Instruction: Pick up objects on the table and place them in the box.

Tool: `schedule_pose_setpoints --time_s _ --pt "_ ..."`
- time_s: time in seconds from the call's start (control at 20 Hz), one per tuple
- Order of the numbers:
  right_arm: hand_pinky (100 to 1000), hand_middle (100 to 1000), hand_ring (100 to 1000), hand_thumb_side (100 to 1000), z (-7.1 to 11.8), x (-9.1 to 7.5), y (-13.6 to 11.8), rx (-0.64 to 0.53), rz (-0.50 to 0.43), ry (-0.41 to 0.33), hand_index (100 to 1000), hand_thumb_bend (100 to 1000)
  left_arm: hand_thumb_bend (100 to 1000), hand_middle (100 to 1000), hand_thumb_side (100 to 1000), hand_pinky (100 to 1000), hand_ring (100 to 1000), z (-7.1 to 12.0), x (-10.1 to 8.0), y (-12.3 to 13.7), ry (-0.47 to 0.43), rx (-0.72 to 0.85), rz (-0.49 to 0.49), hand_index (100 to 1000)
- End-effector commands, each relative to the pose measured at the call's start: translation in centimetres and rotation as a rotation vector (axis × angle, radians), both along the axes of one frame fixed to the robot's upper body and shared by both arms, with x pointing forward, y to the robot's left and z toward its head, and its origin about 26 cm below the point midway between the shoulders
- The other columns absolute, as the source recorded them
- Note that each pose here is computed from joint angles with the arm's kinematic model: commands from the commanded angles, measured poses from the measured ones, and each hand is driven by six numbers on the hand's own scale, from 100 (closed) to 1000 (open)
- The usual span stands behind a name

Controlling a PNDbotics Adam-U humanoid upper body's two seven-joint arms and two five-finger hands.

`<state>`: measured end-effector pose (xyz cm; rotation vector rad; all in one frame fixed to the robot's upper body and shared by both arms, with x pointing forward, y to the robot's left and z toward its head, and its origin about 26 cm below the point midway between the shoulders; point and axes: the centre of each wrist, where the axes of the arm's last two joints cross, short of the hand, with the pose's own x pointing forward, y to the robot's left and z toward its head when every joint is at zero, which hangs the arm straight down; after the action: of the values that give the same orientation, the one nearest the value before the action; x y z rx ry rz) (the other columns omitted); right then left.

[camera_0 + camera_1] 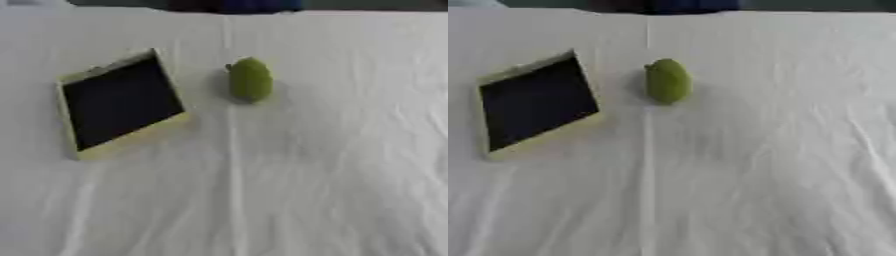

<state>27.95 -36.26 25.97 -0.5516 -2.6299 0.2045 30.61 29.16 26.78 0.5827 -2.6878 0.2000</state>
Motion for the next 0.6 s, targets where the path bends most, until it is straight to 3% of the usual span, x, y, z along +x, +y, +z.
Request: schedule_pose_setpoints --time_s 0.05,0.6 --pt "808 803 764 483 0.95 -0.38 -0.08 -0.03 -0.005 -0.026 894 100 184 605 540 759 732 0.73 -0.36 0.15 -0.026 0.012 0.001 719" --pt "807 803 765 472 1.35 -0.35 -0.01 -0.056 0.001 -0.031 893 100 184 605 539 759 733 0.69 -0.37 0.19 -0.023 0.014 0.003 719"
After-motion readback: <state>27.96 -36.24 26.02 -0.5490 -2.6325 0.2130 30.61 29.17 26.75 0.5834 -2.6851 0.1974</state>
